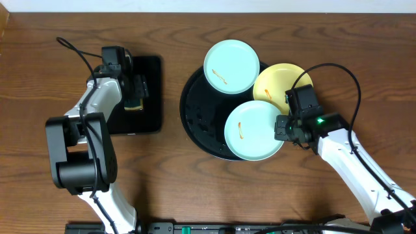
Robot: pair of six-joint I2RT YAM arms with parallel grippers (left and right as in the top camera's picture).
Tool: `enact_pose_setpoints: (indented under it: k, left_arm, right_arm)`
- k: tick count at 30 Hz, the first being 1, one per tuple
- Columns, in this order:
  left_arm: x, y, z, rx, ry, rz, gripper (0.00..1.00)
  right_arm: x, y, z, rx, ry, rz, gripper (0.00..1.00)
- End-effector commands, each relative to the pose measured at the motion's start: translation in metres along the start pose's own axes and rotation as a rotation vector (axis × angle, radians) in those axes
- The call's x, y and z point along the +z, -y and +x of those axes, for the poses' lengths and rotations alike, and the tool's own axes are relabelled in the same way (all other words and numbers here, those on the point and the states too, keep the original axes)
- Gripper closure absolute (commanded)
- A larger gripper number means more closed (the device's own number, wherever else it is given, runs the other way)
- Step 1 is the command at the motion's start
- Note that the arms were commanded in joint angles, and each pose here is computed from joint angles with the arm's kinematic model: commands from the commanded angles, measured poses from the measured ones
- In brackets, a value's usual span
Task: Clean dirty plates on tray and stack at the side
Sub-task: 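Grasp the green sponge in the black tray with the left gripper, then lift the sponge with the left gripper and tilt the plate up with the right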
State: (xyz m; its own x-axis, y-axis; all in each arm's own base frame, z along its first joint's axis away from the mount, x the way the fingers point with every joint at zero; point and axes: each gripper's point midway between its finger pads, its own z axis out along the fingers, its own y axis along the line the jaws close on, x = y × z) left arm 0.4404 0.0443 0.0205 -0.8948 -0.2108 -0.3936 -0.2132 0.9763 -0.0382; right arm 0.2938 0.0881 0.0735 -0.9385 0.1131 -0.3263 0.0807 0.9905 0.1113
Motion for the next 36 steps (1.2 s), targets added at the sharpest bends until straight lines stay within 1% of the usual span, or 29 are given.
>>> enact_pose_setpoints:
  k: [1, 8, 9, 10, 11, 12, 14, 16, 18, 21, 24, 26, 30, 33, 36]
  left_arm:
    - [0.013, -0.003, 0.02, -0.004, -0.064, -0.014, 0.25]
    - [0.015, -0.005, 0.029, -0.001, -0.084, -0.017, 0.25]
    - [0.015, -0.005, 0.029, -0.001, -0.082, -0.017, 0.26]
    - [0.016, -0.005, 0.028, -0.002, -0.081, -0.017, 0.3]
    - [0.016, -0.005, 0.027, -0.001, -0.078, -0.017, 0.35]
    - [0.016, -0.005, 0.025, -0.002, -0.07, -0.016, 0.46]
    - [0.016, -0.005, 0.024, 0.0, -0.062, -0.02, 0.58]
    - [0.012, -0.009, 0.018, 0.001, -0.046, -0.042, 0.79]
    - [-0.002, -0.011, 0.004, -0.007, -0.005, -0.043, 0.92]
    - [-0.034, -0.012, -0.019, -0.018, 0.083, -0.026, 0.92]
    - [-0.071, -0.01, -0.032, -0.02, 0.157, -0.017, 0.92]
    - [-0.088, -0.009, -0.029, -0.019, 0.158, -0.005, 0.93]
    - [-0.112, 0.005, -0.019, -0.012, 0.138, 0.08, 0.92]
    - [-0.125, 0.008, -0.025, -0.008, 0.179, 0.092, 0.93]
    - [-0.146, 0.009, -0.037, -0.007, 0.255, 0.101, 0.93]
  right_arm:
    - [0.002, -0.001, 0.003, 0.004, -0.004, 0.005, 0.99]
    - [0.002, -0.002, 0.005, 0.003, -0.011, -0.004, 0.99]
    - [0.002, -0.003, 0.005, 0.003, -0.014, -0.008, 0.99]
    - [0.002, -0.003, 0.006, 0.003, -0.016, -0.007, 0.99]
    - [0.002, -0.002, 0.006, 0.003, -0.016, -0.007, 0.99]
    - [0.002, -0.002, 0.006, 0.003, -0.016, -0.006, 0.99]
    - [0.002, -0.002, 0.005, 0.002, -0.014, -0.007, 0.99]
    - [0.0, -0.004, 0.0, -0.037, 0.003, -0.012, 0.99]
    - [-0.012, -0.005, -0.013, -0.075, 0.05, -0.004, 0.99]
    - [-0.038, -0.007, -0.037, -0.09, 0.146, 0.003, 0.99]
    - [-0.058, -0.012, -0.051, -0.078, 0.219, -0.024, 0.99]
    - [-0.059, -0.012, -0.051, -0.069, 0.221, -0.026, 0.99]
    - [-0.052, -0.012, -0.045, -0.077, 0.2, -0.02, 0.99]
    - [-0.049, -0.015, -0.043, -0.086, 0.197, -0.024, 0.99]
    - [-0.049, -0.019, -0.042, -0.097, 0.196, -0.029, 0.99]
